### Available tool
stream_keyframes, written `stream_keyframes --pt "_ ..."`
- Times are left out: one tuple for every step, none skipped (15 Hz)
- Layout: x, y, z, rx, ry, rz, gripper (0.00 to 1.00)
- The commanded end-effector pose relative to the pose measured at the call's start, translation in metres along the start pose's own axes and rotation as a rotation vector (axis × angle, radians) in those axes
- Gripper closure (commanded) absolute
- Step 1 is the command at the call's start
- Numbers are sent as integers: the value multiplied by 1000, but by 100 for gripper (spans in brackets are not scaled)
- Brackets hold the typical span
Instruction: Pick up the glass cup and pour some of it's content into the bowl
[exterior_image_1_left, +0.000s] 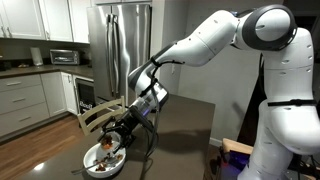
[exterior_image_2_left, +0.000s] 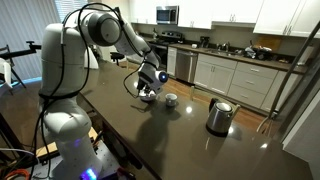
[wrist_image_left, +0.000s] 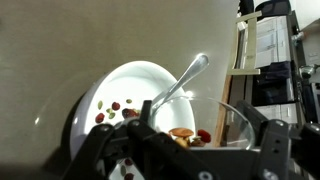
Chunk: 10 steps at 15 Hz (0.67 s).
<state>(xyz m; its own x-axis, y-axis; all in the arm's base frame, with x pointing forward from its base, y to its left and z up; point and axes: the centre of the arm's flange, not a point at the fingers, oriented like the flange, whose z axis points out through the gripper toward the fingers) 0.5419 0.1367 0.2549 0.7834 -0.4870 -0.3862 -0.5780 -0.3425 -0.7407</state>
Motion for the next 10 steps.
stream_keyframes --pt "14 -7 17 33 25 -61 41" --pt "16 -8 15 24 12 -44 41" --pt "10 -2 9 7 -1 -27 16" --pt "12 -2 11 7 -1 -26 16" --pt "14 -1 12 7 -2 -25 16" --pt "14 -1 12 7 -2 -24 16" --pt "14 -1 13 7 -2 -24 41" --pt "13 0 10 13 0 -30 41" --pt "11 0 9 12 -1 -29 41" --pt "12 0 3 12 0 -29 41"
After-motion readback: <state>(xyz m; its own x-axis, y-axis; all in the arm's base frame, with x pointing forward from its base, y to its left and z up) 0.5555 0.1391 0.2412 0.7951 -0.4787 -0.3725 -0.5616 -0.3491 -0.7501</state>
